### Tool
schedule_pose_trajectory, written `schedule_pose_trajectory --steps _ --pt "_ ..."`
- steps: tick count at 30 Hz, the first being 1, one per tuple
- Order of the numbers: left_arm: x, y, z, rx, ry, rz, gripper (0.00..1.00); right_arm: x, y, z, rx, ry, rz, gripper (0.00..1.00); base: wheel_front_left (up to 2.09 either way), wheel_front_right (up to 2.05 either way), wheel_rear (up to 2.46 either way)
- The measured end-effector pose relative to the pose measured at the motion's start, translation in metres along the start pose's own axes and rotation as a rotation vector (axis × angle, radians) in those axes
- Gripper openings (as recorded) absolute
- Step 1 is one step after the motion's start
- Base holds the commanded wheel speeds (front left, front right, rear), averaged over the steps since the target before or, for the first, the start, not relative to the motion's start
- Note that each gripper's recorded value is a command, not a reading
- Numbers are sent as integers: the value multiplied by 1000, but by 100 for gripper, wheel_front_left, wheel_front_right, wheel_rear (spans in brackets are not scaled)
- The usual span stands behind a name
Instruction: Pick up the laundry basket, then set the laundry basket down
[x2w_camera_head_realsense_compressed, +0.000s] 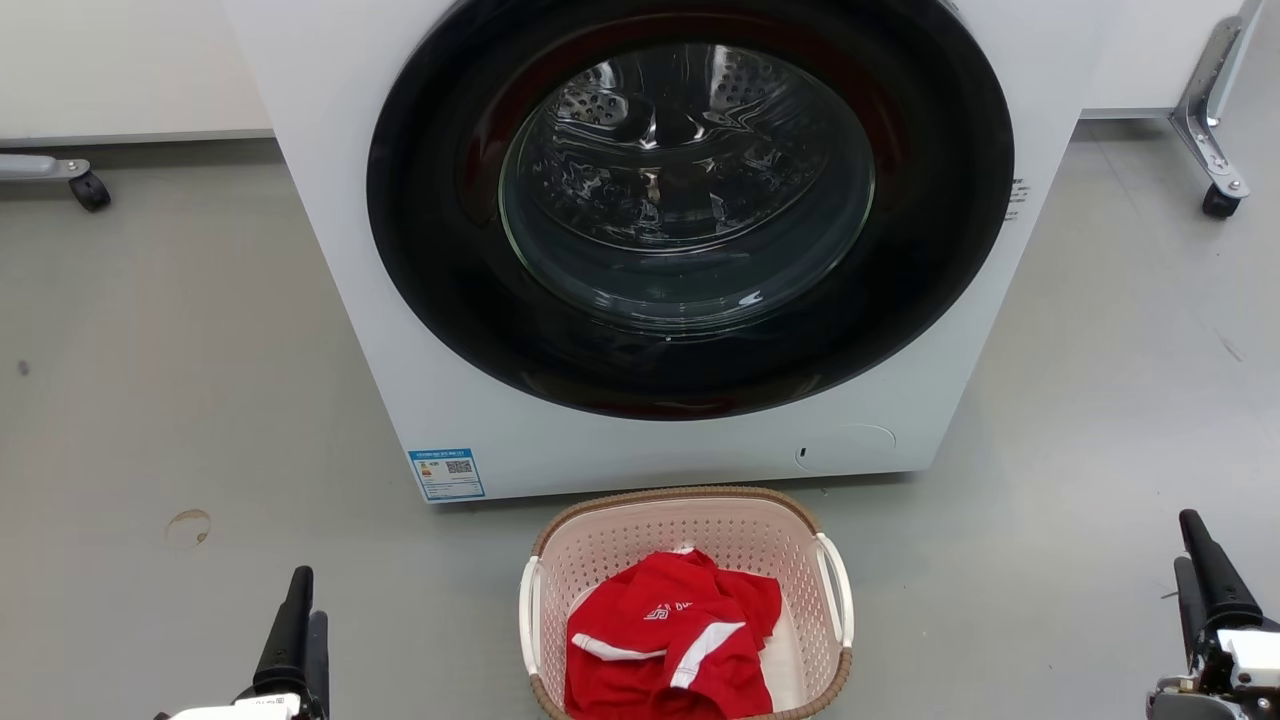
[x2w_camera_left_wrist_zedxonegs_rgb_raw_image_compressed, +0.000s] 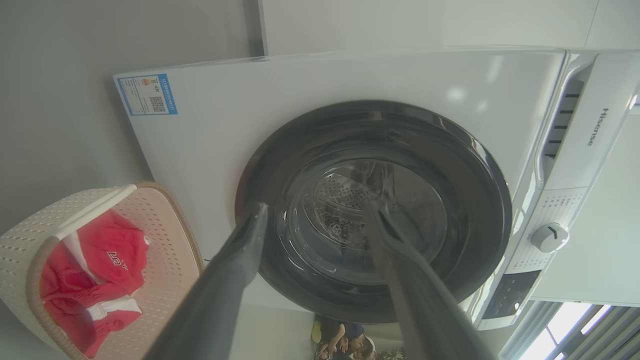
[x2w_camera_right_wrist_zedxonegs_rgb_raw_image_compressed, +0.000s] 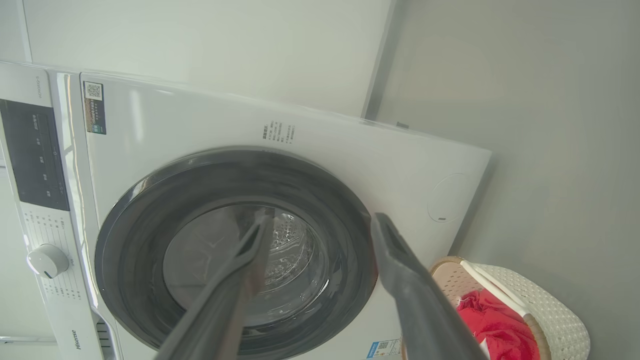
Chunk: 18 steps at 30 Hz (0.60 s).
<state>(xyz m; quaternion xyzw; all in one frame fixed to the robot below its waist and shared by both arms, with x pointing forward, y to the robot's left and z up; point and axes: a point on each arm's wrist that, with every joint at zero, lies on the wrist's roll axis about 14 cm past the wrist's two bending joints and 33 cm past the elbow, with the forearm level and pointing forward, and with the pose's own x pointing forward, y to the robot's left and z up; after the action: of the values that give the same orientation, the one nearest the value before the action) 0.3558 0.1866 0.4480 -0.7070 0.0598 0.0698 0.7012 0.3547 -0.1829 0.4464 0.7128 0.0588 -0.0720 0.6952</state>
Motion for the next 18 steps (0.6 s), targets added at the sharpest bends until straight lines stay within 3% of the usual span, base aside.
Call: schedule_pose_trajectory --steps 18 --pt "-3 4 -2 252 -6 38 100 0 -3 1 -302 -10 -18 100 0 0 0"
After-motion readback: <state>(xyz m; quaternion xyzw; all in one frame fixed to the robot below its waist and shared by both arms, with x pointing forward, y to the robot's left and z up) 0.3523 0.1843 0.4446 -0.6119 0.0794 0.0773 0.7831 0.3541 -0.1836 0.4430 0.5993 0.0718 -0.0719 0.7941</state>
